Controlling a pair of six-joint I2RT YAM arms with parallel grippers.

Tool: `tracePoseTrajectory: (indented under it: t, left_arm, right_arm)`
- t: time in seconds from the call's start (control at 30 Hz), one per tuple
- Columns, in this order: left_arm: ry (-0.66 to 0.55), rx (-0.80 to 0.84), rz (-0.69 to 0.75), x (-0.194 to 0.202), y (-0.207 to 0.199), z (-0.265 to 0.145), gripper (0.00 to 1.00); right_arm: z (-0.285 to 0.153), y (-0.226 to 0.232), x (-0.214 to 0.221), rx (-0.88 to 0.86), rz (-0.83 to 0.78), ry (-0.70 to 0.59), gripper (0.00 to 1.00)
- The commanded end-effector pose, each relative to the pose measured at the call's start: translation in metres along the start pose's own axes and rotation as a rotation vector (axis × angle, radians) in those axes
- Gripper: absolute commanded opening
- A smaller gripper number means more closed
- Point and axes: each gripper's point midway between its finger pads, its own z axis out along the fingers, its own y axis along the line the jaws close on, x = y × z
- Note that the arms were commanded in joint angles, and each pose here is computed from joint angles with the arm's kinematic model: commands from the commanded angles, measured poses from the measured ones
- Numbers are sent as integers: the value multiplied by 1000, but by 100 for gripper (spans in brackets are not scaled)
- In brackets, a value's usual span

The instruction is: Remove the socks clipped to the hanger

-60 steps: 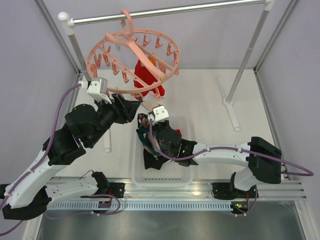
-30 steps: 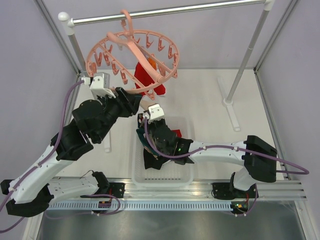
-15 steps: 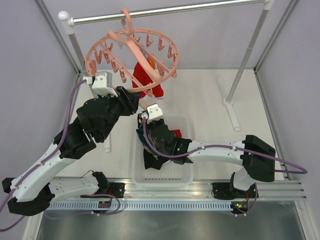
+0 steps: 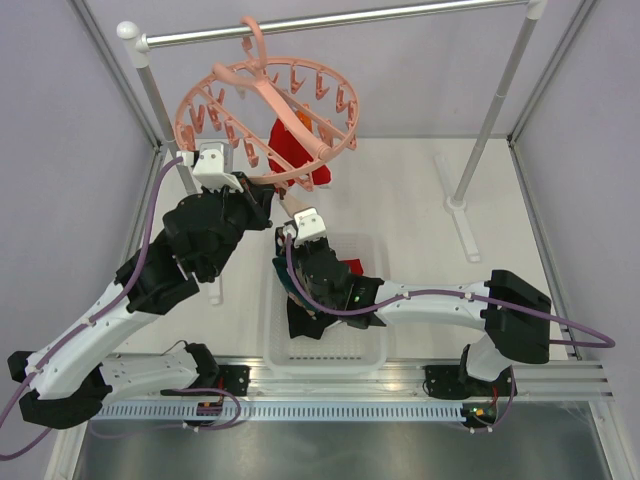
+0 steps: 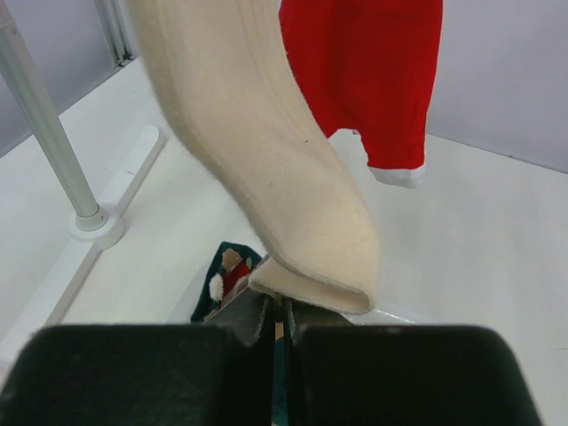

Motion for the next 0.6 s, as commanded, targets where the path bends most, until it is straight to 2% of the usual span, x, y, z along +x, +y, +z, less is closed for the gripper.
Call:
tracePoseTrajectory:
  t: [0.0,0.23,0.57]
  left_arm:
    - [-62,1,-8,-22,-2,-2,6]
    - [-49,43,-31,-19,-5,-8,6]
    - [5,187,-54,-7,-17,-30,5]
  right_arm:
    - [-5,-5,-16,1,57,-24,1]
    - [-8,-10,-17,6,56,-25,1]
    - [-3,-8,-23,18,52,-36,1]
